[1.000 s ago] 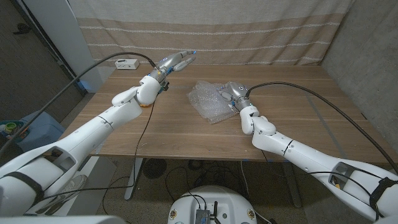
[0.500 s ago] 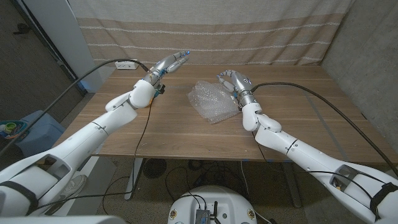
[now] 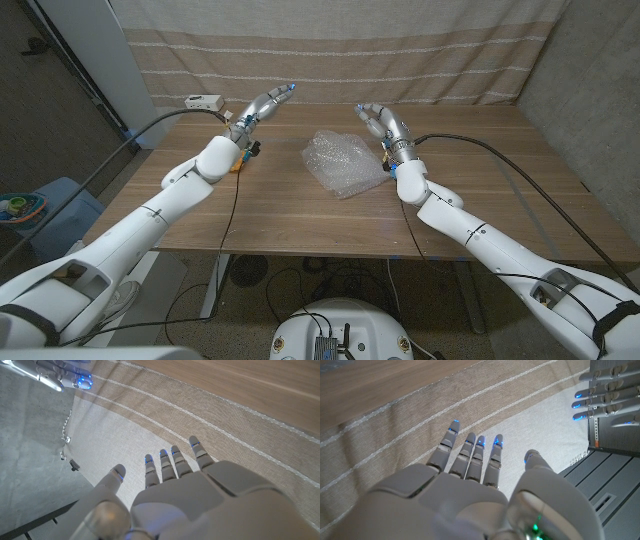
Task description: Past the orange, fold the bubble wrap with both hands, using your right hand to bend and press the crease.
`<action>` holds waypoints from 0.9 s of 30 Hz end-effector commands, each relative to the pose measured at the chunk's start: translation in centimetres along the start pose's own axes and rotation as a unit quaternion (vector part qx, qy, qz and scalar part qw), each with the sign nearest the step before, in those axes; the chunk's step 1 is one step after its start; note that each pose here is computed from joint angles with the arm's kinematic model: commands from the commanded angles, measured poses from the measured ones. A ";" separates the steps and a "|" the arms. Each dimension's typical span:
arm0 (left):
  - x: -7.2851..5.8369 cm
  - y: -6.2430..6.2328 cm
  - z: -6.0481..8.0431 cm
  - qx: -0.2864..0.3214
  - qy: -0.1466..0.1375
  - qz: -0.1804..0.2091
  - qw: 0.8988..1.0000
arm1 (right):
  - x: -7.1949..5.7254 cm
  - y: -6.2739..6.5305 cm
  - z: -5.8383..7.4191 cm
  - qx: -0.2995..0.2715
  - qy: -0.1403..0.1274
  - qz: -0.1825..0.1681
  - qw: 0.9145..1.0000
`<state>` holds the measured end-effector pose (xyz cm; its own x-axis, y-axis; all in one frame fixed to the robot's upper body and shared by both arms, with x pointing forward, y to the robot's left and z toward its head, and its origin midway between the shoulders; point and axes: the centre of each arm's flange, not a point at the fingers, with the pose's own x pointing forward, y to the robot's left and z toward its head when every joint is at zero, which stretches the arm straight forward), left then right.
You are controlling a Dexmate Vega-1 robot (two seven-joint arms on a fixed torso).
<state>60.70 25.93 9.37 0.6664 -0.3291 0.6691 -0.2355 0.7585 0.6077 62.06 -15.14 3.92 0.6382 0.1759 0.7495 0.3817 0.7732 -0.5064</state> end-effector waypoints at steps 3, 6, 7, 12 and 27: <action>-1.0 0.1 -1.9 -0.109 0.001 0.001 0.994 | 1.1 -2.1 -1.2 0.144 -0.011 0.029 0.989; -1.0 0.0 -2.3 -0.116 0.000 -0.004 0.993 | 1.4 -2.5 -1.5 0.172 -0.015 0.047 0.984; -1.0 -0.1 -2.5 -0.119 0.000 -0.006 0.993 | 1.5 -2.6 -1.6 0.180 -0.014 0.049 0.982; -0.8 0.0 -3.3 -0.129 -0.001 -0.016 0.991 | 1.8 -2.9 -2.1 0.217 -0.011 0.052 0.975; -0.9 1.7 -8.1 -0.168 0.019 -0.052 0.984 | 2.6 -6.4 -1.4 0.225 0.018 -0.032 0.974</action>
<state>63.43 29.36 7.31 0.6734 -0.3836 0.6319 0.0085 0.8587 0.5123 63.69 -19.57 6.79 0.6524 0.2102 0.7281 0.0221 0.9551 -0.2955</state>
